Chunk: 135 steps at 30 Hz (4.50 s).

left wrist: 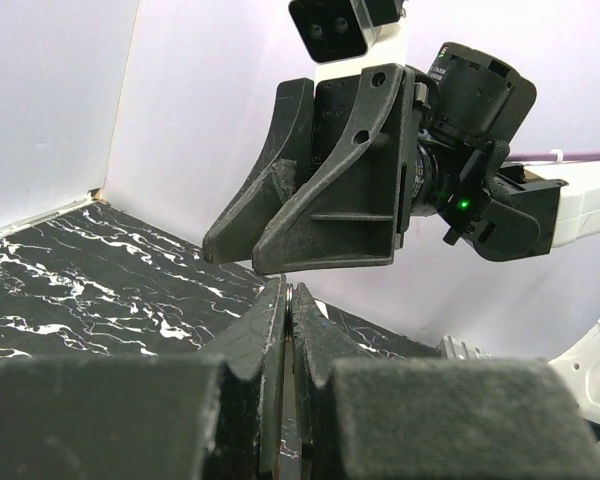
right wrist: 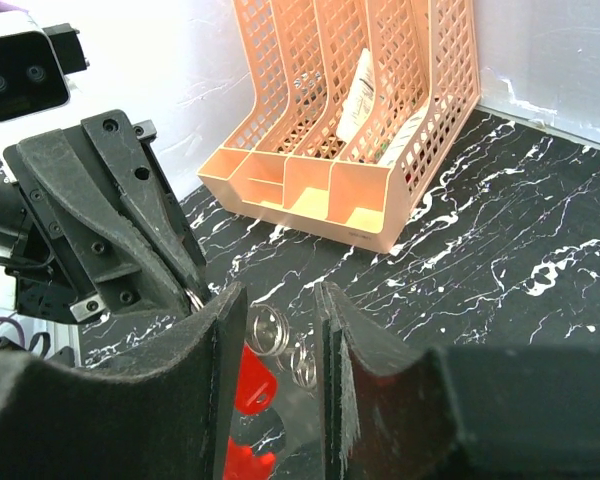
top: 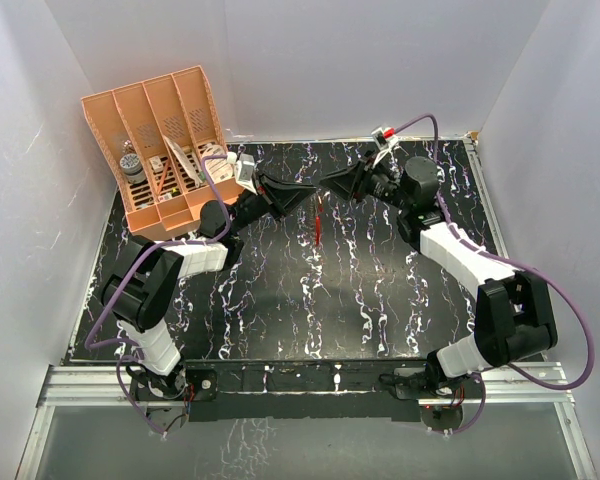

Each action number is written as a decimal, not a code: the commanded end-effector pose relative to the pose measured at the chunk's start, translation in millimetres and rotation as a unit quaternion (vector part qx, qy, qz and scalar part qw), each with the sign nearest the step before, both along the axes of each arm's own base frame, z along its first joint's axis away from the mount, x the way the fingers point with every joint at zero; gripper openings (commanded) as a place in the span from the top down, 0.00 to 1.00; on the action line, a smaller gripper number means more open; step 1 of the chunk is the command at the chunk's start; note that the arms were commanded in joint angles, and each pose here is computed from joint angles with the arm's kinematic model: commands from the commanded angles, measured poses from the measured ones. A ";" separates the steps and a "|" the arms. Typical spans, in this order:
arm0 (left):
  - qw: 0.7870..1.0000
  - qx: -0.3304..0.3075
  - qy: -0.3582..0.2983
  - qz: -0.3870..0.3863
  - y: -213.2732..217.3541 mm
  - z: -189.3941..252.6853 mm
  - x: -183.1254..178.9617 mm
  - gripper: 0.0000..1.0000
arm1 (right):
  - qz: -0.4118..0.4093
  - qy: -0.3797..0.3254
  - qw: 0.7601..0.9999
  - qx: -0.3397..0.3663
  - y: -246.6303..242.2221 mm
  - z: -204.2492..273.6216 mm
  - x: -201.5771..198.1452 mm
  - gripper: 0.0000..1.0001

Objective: Put the keys on the keyring

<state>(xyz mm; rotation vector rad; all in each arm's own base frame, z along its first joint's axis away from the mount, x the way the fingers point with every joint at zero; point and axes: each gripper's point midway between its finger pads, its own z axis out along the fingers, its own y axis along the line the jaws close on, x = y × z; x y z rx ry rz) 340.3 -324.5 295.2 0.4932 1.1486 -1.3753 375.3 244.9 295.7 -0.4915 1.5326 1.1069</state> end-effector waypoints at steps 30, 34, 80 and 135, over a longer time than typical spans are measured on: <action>0.978 -0.067 -0.172 0.094 0.5 60.2 -25.2 1.00 | -0.126 -0.010 0.992 -0.016 26.9 20.9 -3.4 0.64; 0.976 -0.071 -0.182 0.096 5.9 68.4 -33.0 1.00 | -0.153 -0.022 0.988 -0.025 11.5 27.2 3.9 0.63; 0.930 0.008 -0.352 0.105 9.7 61.4 -66.9 1.00 | 0.008 -0.142 0.990 -0.021 -21.0 24.3 -56.4 0.68; 0.948 -0.067 -0.305 0.065 -1.1 111.7 -55.2 1.00 | 0.055 -0.237 0.970 -0.028 -19.0 80.7 -55.7 0.69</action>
